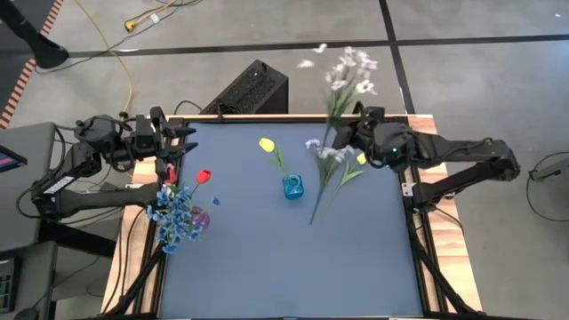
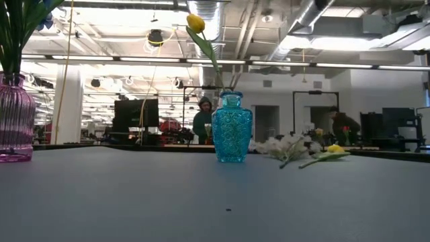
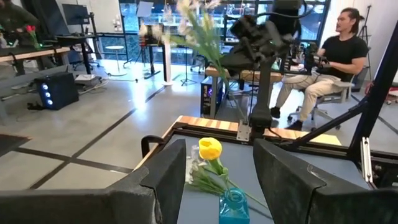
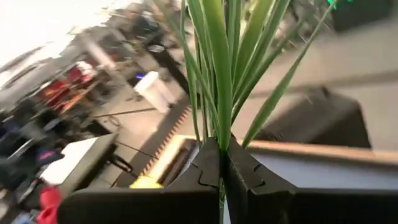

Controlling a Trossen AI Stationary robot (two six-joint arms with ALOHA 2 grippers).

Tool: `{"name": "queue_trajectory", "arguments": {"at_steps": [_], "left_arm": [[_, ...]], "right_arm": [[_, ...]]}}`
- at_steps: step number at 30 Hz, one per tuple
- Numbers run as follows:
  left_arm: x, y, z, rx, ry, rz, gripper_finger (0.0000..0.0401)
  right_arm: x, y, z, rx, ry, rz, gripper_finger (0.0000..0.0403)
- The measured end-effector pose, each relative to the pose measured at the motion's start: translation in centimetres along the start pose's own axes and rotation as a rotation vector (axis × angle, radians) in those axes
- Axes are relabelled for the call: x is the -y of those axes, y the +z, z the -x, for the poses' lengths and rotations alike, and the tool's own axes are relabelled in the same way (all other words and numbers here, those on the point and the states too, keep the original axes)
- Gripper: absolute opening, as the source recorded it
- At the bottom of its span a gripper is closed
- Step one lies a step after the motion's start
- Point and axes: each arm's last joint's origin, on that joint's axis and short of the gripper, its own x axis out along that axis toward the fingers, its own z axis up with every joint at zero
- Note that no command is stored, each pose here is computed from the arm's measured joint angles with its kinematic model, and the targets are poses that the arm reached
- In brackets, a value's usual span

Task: Sort flowers into vase by color
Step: Put the bottom white flowers into the blue vase

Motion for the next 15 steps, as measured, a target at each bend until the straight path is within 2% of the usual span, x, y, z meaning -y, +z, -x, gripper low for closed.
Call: {"name": "queue_trajectory", "arguments": {"at_steps": [4, 8, 11, 13, 15], "left_arm": [[0.0, 0.2, 0.0, 0.017, -0.001, 0.031, 0.0177], [0.0, 0.2, 0.2, 0.029, -0.002, 0.056, 0.0177], [0.0, 0.3, 0.2, 0.029, 0.0, 0.074, 0.0177], [0.0, 0.3, 0.2, 0.029, 0.009, 0.076, 0.0177], [0.0, 0.3, 0.1, 0.028, 0.01, 0.084, 0.0177]], "right_arm": [[-2.2, -1.6, -0.3, 0.043, 0.079, 0.174, 0.0025], [-3.2, -4.7, -0.1, 0.083, 0.159, 0.317, 0.0025], [-3.1, -7.2, -0.1, 0.16, 0.264, 0.333, 0.0024], [-2.5, -8.1, 0.1, 0.229, 0.373, 0.323, 0.0024], [-1.5, -8.7, 0.4, 0.303, 0.431, 0.312, 0.0024]]}}
